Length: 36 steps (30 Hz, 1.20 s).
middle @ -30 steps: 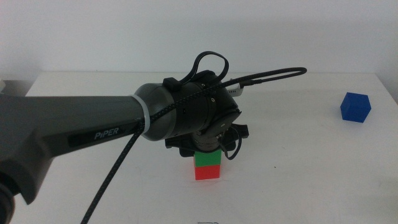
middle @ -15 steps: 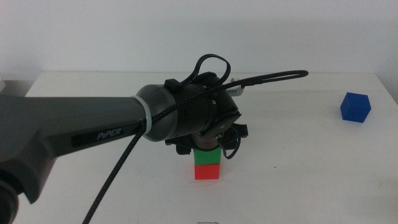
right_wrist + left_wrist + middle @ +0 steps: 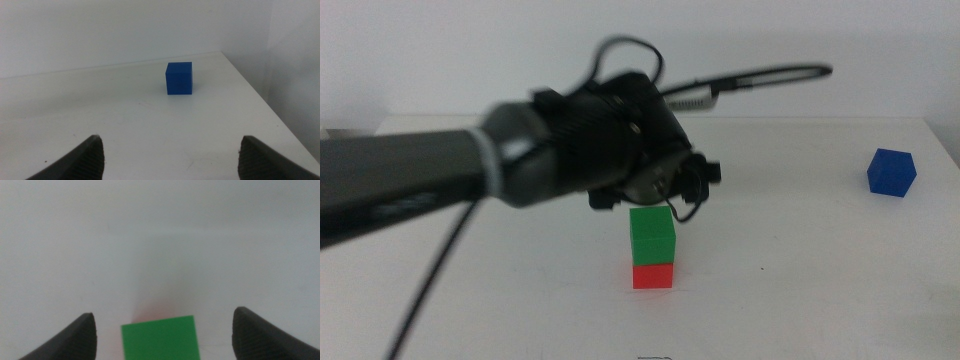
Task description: Stack red cubes first, then green, then blue cubes in a specific spot.
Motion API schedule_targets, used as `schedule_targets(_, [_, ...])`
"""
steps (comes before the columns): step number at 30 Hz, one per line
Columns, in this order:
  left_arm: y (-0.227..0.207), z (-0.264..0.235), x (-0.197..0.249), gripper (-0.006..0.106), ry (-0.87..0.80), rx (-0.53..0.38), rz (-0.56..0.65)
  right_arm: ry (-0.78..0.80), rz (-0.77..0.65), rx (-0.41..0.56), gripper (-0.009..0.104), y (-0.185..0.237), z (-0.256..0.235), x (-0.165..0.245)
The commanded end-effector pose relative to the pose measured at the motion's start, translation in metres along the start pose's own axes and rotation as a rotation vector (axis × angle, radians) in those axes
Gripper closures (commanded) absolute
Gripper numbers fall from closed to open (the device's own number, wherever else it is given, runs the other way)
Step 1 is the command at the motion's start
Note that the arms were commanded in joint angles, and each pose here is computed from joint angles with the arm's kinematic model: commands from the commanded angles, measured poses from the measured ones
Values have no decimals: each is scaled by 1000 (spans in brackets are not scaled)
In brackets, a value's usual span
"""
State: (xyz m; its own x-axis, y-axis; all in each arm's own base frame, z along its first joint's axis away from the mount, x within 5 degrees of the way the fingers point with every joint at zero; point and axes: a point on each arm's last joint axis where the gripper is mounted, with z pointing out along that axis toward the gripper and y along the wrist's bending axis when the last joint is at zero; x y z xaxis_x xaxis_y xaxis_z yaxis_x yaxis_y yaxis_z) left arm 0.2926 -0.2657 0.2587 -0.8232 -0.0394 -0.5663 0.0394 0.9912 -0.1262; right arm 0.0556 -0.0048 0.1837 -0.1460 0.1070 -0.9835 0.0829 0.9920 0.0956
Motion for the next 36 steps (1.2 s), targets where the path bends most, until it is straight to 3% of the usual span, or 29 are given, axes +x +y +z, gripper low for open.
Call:
schedule_targets(1, [5, -55, -23, 10, -128, 83, 15, -116, -23, -13, 24, 2, -4, -14])
schedule_targets(12, [53, -168, -24, 10, -155, 171, 269, -116, -23, -13, 24, 2, -4, -14])
schedule_targets(18, [92, -209, -13, 10, -61, 233, 467, -116, -23, -13, 24, 2, -4, -14])
schedule_targets(24, [123, -220, -6, 10, 56, 271, 646, -116, -23, -13, 24, 2, -4, -14])
schedule_targets(28, [128, -220, -9, 10, 41, 328, 728, -116, -23, -13, 24, 2, -4, -14])
schedule_targets(36, [129, -220, -9, 10, 34, 339, 761, -116, -23, -13, 24, 2, -4, -14])
